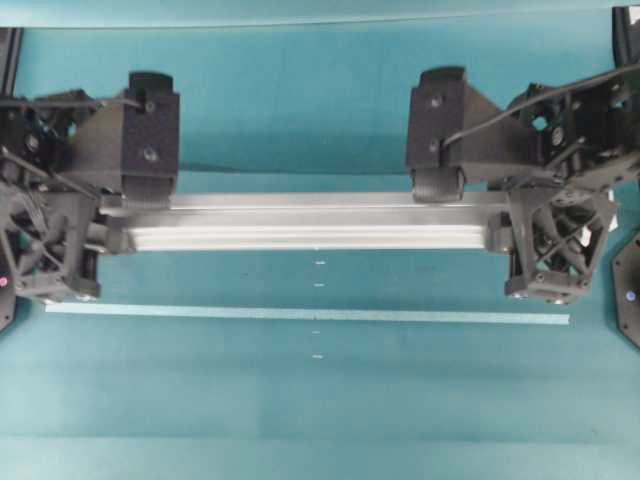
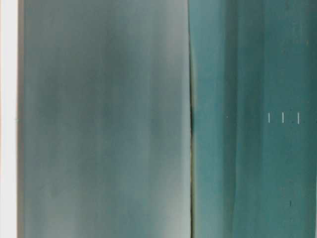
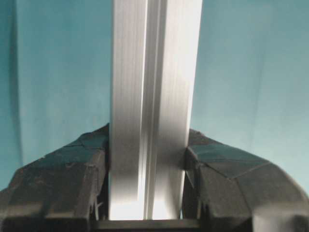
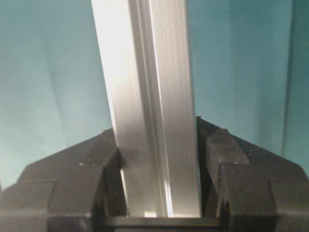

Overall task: Lift the metal rail with both hands and move it towards you.
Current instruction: 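Hold the rail raised with both grippers and pull it toward the front, then lower the rail with both grippers back onto the table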

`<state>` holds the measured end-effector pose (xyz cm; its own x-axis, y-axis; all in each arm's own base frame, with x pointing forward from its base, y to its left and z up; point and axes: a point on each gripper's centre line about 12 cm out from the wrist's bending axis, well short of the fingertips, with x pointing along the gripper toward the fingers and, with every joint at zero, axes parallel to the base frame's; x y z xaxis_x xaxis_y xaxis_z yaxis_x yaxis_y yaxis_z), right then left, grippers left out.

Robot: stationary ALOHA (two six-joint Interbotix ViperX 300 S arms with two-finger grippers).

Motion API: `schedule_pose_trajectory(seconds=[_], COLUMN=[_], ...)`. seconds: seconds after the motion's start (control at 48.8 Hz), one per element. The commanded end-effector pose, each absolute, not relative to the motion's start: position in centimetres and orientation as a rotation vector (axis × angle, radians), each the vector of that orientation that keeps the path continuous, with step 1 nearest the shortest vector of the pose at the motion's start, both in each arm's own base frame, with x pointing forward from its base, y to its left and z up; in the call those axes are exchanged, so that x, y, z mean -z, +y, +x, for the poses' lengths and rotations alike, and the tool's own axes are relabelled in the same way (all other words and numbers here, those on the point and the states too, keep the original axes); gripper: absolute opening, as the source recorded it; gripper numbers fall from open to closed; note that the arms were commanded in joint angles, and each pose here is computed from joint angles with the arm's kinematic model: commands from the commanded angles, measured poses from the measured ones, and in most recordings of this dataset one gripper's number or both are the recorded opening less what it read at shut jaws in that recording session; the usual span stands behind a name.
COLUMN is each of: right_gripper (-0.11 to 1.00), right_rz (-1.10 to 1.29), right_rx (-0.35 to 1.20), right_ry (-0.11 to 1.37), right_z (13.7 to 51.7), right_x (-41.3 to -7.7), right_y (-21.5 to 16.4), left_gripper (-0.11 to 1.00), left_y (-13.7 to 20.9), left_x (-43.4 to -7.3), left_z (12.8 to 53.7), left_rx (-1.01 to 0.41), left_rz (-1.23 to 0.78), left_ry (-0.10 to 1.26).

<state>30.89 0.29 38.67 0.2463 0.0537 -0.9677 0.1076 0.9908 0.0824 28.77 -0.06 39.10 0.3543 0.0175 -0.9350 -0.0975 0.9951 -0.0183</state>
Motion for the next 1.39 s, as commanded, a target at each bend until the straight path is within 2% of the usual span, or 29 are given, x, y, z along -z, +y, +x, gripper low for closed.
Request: schedule_pose_trajectory(seconds=[0.0, 0.164, 0.84, 1.107, 1.373], right_gripper=[0.38, 0.38, 0.38, 0.38, 0.38], right_rz=[0.213, 0.216, 0.217, 0.217, 0.214], right_rx=[0.081, 0.074, 0.076, 0.084, 0.087], right_ry=[1.262, 1.246, 1.266, 1.361, 1.364], right_z=[31.3, 31.4, 31.4, 31.3, 31.7], right_x=[-40.7, -41.6, -40.9, -36.9, -32.2], right_y=[0.2, 0.4, 0.4, 0.6, 0.6], left_gripper=[0.29, 0.29, 0.29, 0.29, 0.29], left_y=[0.0, 0.0, 0.1, 0.6, 0.6], left_x=[-41.7, -43.4, -42.9, -39.1, -33.5], left_z=[29.2, 29.5, 29.6, 29.9, 30.5], left_rx=[-0.098, -0.090, -0.084, -0.097, -0.092], left_rz=[-0.110, -0.105, -0.086, -0.092, -0.084], left_ry=[1.139, 1.095, 1.106, 1.137, 1.152])
